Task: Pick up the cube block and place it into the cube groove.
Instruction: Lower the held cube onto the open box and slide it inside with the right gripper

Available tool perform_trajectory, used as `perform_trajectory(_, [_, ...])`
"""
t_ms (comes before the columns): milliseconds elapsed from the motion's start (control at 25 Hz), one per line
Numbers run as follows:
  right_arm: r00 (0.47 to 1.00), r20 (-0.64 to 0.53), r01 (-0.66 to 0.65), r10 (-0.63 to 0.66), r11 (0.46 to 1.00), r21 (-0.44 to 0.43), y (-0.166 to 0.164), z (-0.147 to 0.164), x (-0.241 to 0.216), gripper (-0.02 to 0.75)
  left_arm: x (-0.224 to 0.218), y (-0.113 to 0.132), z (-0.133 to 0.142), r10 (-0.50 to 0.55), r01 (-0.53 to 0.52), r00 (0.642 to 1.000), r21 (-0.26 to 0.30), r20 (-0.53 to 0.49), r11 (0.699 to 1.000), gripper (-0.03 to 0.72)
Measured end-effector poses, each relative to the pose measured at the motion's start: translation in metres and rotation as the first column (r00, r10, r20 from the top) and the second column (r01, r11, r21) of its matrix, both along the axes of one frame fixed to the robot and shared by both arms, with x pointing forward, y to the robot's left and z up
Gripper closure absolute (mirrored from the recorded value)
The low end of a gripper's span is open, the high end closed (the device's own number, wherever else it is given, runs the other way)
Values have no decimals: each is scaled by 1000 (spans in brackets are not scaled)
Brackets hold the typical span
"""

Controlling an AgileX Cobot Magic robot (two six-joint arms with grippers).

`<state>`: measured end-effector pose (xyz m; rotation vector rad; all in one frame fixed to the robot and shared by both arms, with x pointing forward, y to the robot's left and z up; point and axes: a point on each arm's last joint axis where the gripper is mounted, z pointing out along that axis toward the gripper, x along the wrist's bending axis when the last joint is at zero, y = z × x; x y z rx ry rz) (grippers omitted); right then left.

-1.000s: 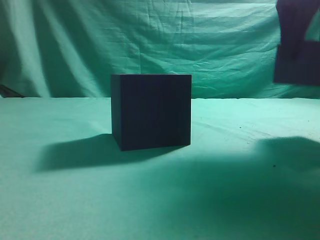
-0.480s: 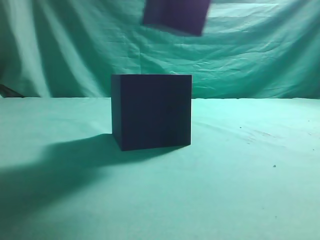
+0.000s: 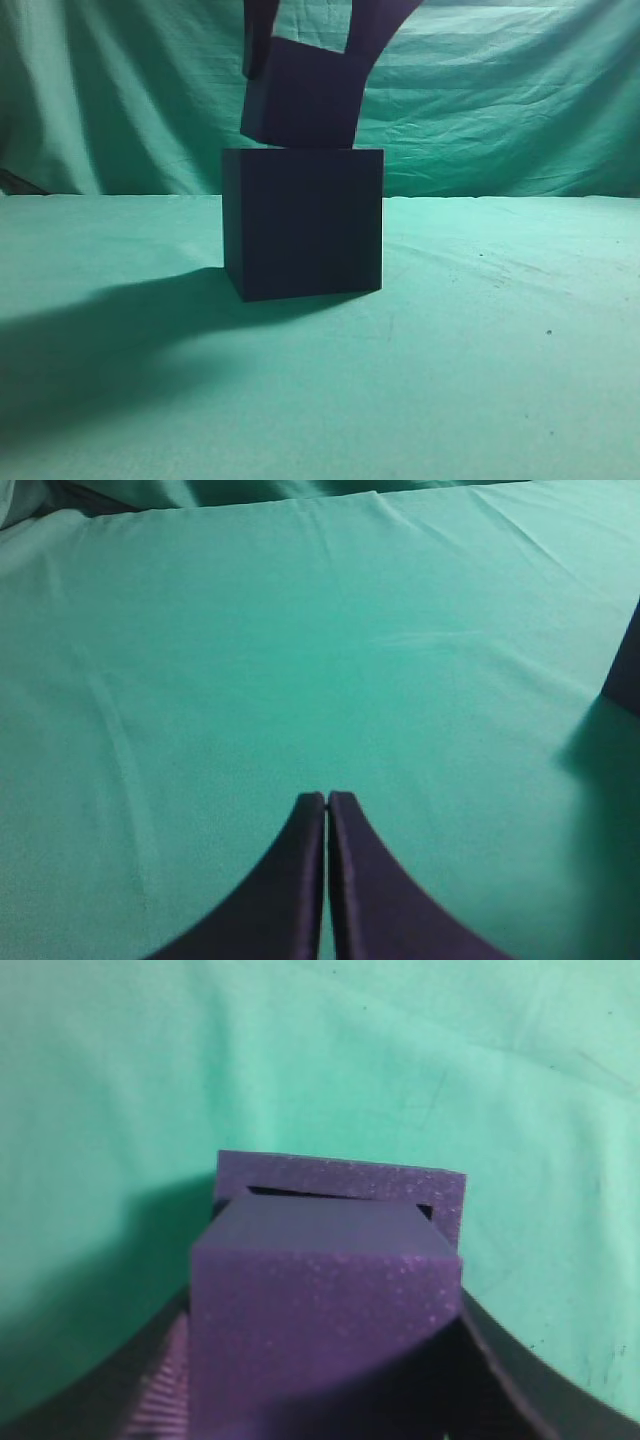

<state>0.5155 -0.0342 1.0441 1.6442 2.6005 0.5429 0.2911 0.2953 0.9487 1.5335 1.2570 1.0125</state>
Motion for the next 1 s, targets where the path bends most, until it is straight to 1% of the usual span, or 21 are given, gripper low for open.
perform_trajectory(160, [1000, 12, 11, -11, 1000, -13, -1, -1, 2, 310, 0, 0, 0, 0, 0, 1000, 0, 0, 1000, 688])
perform_trajectory(440, [1000, -23, 7, -9, 998, -55, -4, -3, -1, 310, 0, 0, 0, 0, 0, 1000, 0, 0, 1000, 688])
perform_trajectory(600, [1000, -25, -2, 0, 998, -63, -4, -3, -1, 310, 0, 0, 0, 0, 0, 1000, 0, 0, 1000, 688])
perform_trajectory(800, [999, -17, -43, 42, 996, -73, -4, -3, -1, 310, 0, 0, 0, 0, 0, 1000, 0, 0, 1000, 688])
perform_trajectory(1000, [996, -35, -81, 77, 992, -100, -2, -15, 2, 310, 0, 0, 0, 0, 0, 1000, 0, 0, 1000, 688])
